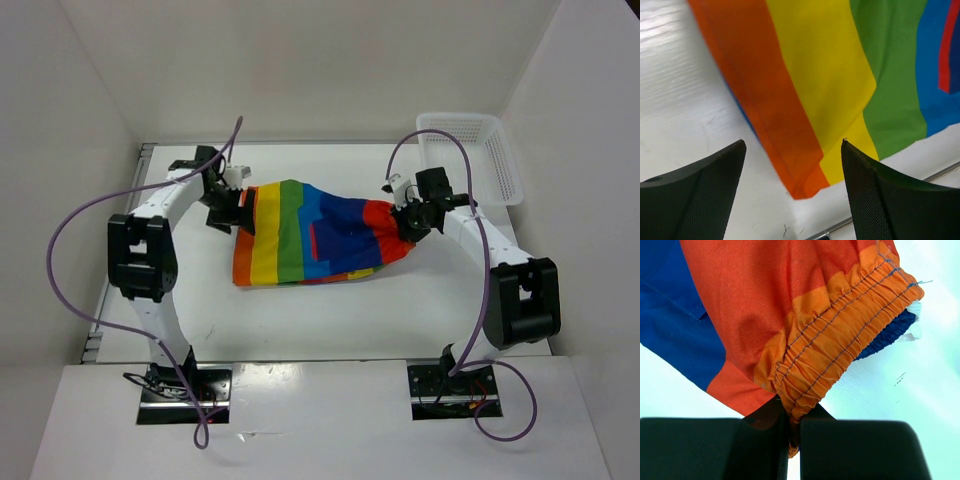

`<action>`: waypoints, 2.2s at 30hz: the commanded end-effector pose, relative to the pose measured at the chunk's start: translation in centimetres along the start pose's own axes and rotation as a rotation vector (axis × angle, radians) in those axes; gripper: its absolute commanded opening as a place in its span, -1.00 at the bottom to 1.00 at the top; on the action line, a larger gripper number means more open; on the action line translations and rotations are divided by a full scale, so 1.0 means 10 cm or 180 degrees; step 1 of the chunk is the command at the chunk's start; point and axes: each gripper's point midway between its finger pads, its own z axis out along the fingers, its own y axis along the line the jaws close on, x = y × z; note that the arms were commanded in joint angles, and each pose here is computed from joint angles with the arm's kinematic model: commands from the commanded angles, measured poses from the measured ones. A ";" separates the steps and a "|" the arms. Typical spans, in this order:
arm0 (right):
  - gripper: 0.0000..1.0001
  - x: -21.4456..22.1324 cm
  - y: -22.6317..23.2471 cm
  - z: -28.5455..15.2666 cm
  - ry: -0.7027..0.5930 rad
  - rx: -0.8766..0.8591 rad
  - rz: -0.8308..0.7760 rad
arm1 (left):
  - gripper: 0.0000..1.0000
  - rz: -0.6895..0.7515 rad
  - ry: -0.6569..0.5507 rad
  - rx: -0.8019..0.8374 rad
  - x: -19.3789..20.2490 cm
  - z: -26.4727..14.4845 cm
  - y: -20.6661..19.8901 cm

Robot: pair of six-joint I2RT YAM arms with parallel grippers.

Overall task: Fold and stack the shorts
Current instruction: Fold the shorts

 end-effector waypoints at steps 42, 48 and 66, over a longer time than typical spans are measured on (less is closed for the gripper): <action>-1.00 -0.99 -0.55 -0.77 -0.0909 0.0542 0.0004 | 0.81 0.1860 -0.0883 0.1143 -1.31 0.53 -2.74; -1.00 -1.07 -0.65 -0.90 -0.0969 0.0635 -0.0084 | 0.83 0.1464 -0.1022 0.0659 -1.42 0.02 -1.93; -1.00 -1.03 -0.73 -0.83 -0.0809 0.0686 -0.0190 | 0.64 0.0781 0.0113 0.0602 -0.30 1.12 -0.95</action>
